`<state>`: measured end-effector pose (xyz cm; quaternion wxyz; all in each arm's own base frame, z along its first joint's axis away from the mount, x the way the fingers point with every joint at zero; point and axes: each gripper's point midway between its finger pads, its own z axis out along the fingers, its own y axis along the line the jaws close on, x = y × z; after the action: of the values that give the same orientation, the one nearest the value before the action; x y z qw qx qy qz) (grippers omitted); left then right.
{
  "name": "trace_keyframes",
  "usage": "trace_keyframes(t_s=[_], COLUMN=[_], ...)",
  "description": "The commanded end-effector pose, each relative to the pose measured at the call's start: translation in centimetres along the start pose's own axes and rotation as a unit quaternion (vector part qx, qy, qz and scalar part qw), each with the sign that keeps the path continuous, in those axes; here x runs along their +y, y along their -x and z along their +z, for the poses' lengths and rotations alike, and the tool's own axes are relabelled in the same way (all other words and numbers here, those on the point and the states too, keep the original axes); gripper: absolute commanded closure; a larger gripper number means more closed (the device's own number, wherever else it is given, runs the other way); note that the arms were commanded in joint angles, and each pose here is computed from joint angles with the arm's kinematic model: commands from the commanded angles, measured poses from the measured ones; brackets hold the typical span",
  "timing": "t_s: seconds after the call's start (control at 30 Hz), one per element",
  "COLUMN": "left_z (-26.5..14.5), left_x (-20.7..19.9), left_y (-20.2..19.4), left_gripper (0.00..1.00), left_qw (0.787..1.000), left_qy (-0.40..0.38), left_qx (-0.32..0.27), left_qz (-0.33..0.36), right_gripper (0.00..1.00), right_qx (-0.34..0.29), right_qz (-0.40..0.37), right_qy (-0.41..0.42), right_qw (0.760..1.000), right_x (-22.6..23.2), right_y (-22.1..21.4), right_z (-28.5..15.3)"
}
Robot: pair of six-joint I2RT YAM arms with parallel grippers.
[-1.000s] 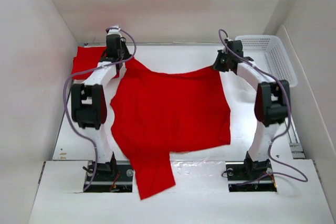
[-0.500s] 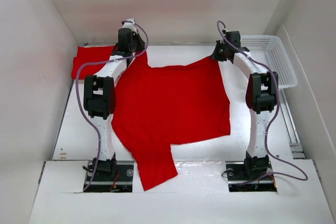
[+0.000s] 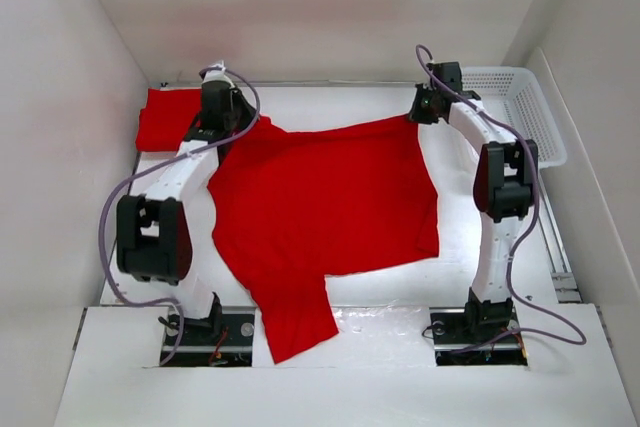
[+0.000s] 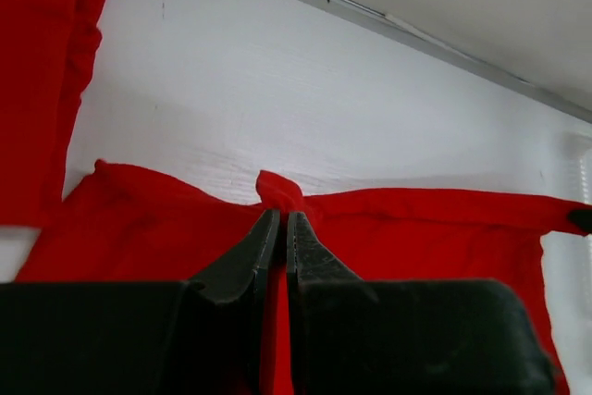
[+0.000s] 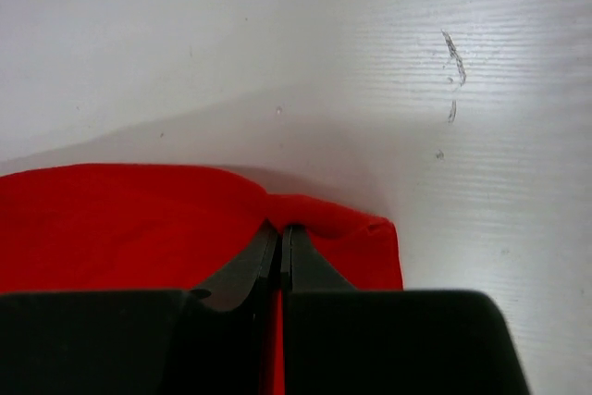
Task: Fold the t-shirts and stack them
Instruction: Grap the side of the flattened tshirt furthest away from the robot with both arms
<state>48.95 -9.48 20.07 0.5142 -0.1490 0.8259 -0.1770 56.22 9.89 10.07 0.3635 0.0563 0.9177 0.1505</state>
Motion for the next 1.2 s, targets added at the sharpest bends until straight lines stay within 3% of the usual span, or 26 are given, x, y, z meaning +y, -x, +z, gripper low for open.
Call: trace_keyframes(t_s=[0.0,0.23,0.37,0.57,0.87,1.17], left_z=[-2.9,-6.8,-8.8,-11.3,-14.5,-16.4], left_x=[2.2,5.7,4.0,3.9,4.1,4.7], left_y=[-1.6,-6.4,-8.7,-13.2,-12.3,-12.5], left_gripper=[1.0,1.0,1.0,1.0,1.0,1.0], left_qw=[0.996,0.984,0.982,0.968,0.97,0.968], left_qy=[0.063,0.144,0.164,0.192,0.184,0.195], left_qx=[0.012,0.055,0.068,0.128,0.108,0.123], left_qz=[-0.054,-0.095,-0.067,-0.1,-0.119,-0.104], right_gripper=[1.0,1.0,1.0,1.0,1.0,1.0], right_qx=[-0.019,-0.014,-0.011,0.009,0.037,0.051], right_qz=[-0.013,-0.016,-0.017,-0.029,-0.039,-0.043], right_qy=[-0.007,-0.03,-0.039,-0.049,-0.075,-0.093], right_qw=[1.0,0.999,0.999,0.998,0.996,0.993], right_x=[0.1,-0.6,-1.3,-1.7,-2.3,-2.7], right_y=[1.6,1.0,1.0,0.2,-1.0,-1.4], right_z=[-3.2,-4.5,-5.0,-5.4,-6.1,-7.7])
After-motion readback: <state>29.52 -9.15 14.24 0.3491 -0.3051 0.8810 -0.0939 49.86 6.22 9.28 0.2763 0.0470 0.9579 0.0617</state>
